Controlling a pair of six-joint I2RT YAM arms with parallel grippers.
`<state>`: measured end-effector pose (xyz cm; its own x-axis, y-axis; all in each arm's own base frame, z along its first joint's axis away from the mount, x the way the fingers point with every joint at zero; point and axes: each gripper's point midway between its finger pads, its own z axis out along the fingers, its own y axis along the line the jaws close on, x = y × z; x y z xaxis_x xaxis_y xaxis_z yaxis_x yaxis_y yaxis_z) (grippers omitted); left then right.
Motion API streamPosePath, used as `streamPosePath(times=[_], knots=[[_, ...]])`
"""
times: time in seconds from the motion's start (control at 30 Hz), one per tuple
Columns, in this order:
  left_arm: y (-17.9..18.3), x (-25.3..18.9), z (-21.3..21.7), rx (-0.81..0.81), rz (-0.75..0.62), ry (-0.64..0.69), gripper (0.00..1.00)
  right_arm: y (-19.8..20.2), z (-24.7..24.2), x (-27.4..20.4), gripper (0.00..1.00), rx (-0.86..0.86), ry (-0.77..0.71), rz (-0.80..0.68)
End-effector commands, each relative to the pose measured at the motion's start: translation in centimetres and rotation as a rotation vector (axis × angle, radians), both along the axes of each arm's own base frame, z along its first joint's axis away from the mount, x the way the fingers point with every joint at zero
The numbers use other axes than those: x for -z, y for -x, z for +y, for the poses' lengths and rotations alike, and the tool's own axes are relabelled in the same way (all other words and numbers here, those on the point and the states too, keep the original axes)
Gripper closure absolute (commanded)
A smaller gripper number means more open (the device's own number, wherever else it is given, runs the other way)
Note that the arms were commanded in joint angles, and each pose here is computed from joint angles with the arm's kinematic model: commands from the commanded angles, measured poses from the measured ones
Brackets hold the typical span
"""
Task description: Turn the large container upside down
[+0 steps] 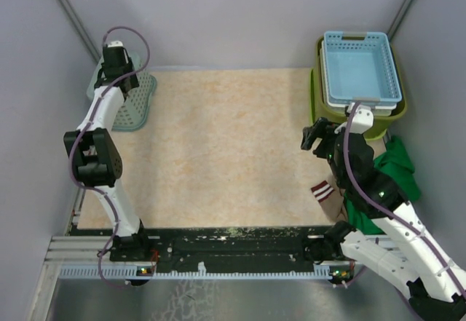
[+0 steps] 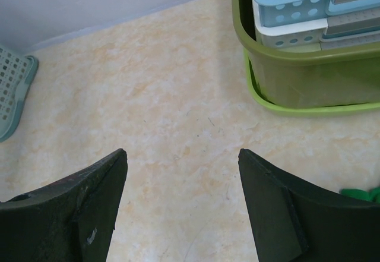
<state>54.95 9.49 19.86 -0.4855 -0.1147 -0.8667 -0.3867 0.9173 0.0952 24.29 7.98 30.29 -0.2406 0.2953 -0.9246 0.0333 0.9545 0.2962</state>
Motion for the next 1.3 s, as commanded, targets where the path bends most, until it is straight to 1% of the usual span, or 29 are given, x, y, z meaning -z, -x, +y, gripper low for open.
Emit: streamPosePath(times=[0.0, 0.1, 0.23, 0.27, 0.33, 0.37, 0.43, 0.53, 0.63, 0.7, 0.83, 0.87, 0.93, 1.03, 1.07, 1.13, 1.27], knots=[[3.3, 4.2, 0.4, -0.028, 0.198, 0.037, 0.41, -0.4, 0.6, -3.3, 0.25, -0.015, -0.066, -0.065], [3.6, 0.9, -0.4, -0.008, 0.150, 0.059, 0.36, -0.4, 0.7, -3.4, 0.25, -0.016, -0.072, -0.068], [4.6, -6.9, -2.8, 0.066, -0.003, 0.021, 0.34, -0.8, 0.9, -3.8, 0.25, -0.019, -0.057, -0.074], [5.3, -9.8, -4.1, 0.094, -0.062, 0.000, 0.33, -0.9, 0.8, -4.0, 0.25, -0.015, -0.046, -0.078], [6.5, -13.5, -6.9, 0.155, -0.140, -0.023, 0.31, -1.2, 0.6, -4.6, 0.25, -0.008, -0.009, -0.087], [7.2, -14.9, -8.8, 0.194, -0.167, -0.029, 0.31, -1.4, 0.3, -5.0, 0.25, 0.000, 0.021, -0.093], [8.5, -16.1, -13.8, 0.305, -0.195, -0.023, 0.29, -1.9, -0.3, -6.0, 0.23, 0.026, 0.087, -0.105], [10.7, -14.8, -21.8, 0.500, -0.171, 0.025, 0.24, -3.1, -1.0, -7.8, 0.19, 0.060, 0.215, -0.112], [13.4, -11.8, -28.9, 0.667, -0.112, 0.142, 0.22, -5.6, -1.3, -8.6, 0.18, 0.057, 0.310, -0.058], [15.8, -9.4, -33.6, 0.785, -0.071, 0.217, 0.20, -7.9, -2.8, -9.5, 0.18, 0.055, 0.293, -0.024], [20.3, -5.1, -39.9, 0.922, 0.001, 0.308, 0.16, -11.7, -3.9, -9.3, 0.18, 0.027, 0.245, 0.064], [21.4, -4.2, -40.9, 0.950, 0.023, 0.323, 0.15, -12.6, -4.5, -9.3, 0.18, 0.064, 0.253, 0.073], [23.3, -2.5, -42.3, 0.996, 0.057, 0.335, 0.12, -14.5, -4.7, -8.9, 0.18, 0.076, 0.271, 0.086], [25.1, -0.7, -42.6, 1.026, 0.103, 0.366, 0.10, -17.5, -5.2, -7.4, 0.21, 0.059, 0.277, 0.148], [25.7, -0.1, -42.7, 1.031, 0.121, 0.382, 0.10, -18.2, -5.5, -6.9, 0.23, 0.056, 0.271, 0.164], [26.8, 0.8, -42.7, 1.015, 0.147, 0.431, 0.10, -19.7, -6.2, -5.9, 0.31, 0.066, 0.264, 0.194], [28.8, 1.9, -43.0, 0.995, 0.127, 0.520, 0.09, -21.5, -7.0, -3.8, 0.41, 0.072, 0.281, 0.252]])
